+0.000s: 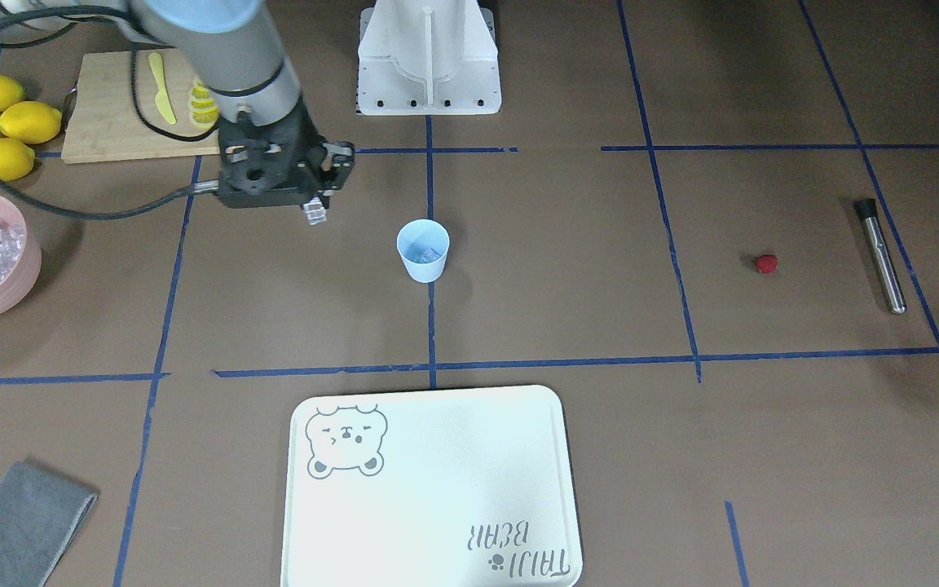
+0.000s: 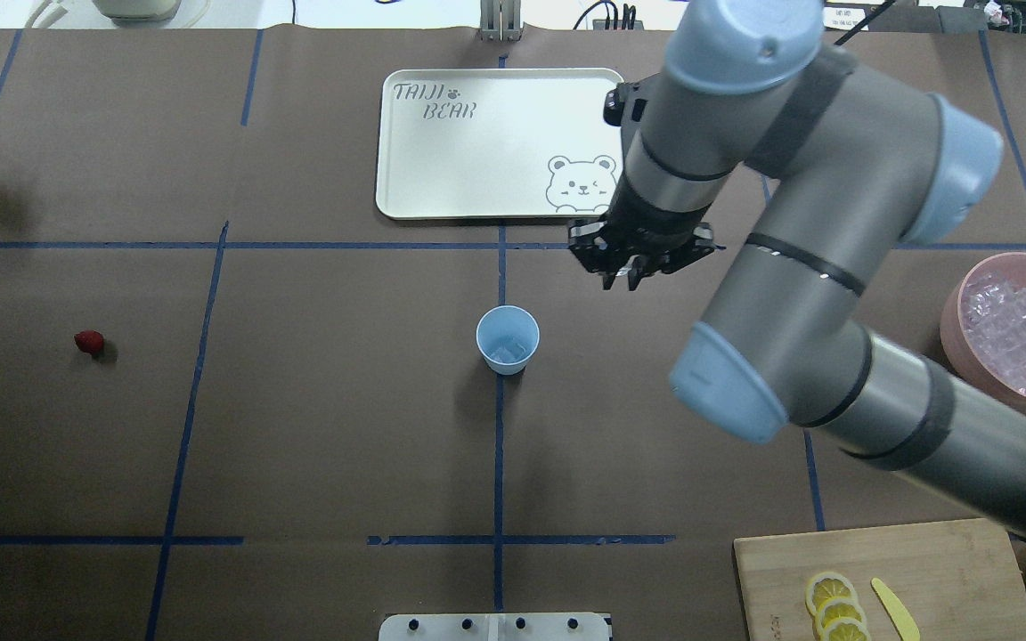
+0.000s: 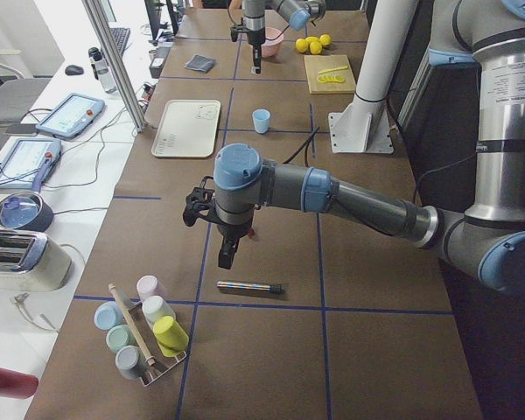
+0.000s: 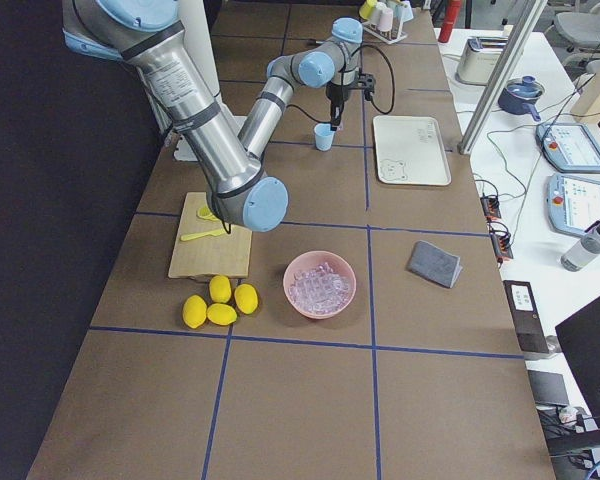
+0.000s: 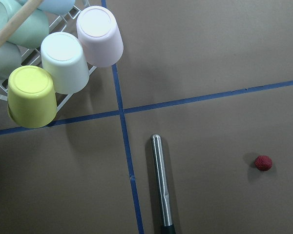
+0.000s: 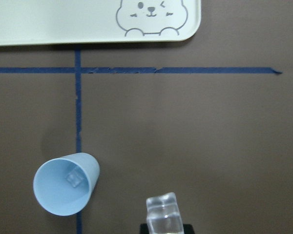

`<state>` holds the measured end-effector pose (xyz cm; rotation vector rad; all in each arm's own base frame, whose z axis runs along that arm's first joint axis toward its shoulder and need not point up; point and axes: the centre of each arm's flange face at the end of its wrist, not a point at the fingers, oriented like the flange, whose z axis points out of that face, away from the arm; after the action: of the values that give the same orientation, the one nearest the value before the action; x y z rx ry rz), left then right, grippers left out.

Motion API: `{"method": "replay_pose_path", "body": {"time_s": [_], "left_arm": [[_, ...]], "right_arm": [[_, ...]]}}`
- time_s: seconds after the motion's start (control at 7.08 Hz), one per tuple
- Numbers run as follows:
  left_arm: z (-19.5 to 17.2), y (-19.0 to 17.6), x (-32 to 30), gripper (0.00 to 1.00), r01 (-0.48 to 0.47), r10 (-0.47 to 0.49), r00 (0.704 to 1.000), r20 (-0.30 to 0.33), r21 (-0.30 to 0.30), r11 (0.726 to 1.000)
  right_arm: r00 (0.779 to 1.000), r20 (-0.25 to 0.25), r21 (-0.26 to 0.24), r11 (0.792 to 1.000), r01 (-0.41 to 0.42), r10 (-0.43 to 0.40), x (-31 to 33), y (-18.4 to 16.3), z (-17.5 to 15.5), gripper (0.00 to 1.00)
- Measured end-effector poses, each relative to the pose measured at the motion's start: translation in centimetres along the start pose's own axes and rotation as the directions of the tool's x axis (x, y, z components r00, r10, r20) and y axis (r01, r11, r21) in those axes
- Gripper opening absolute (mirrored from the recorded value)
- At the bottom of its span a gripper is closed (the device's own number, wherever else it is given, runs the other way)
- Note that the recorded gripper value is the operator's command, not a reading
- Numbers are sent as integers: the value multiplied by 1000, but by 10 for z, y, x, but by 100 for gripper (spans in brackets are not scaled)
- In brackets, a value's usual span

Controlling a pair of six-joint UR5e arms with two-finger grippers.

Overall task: Mash ice and strawberries in cup
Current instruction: 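Carry the held ice cube toward the light-blue cup, then lower the right gripper over the cup and release the ice cube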

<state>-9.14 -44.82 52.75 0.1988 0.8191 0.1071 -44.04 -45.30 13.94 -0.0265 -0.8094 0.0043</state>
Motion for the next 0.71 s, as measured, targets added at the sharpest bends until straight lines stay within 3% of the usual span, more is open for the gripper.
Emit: {"method": "replay_pose_path", "body": {"time_s": [0.28,0.71], "left_arm": [[1,0,-1,100,2,-2,1000,0,-2,1000],[2,0,-2,100,4,-4,1000,0,-3,1000]], "right_arm": [[999,-36,13,1000,-15,15,-67,14,46,0],[998,-58,12,1000,-10,11,-89,22,84,1]]}}
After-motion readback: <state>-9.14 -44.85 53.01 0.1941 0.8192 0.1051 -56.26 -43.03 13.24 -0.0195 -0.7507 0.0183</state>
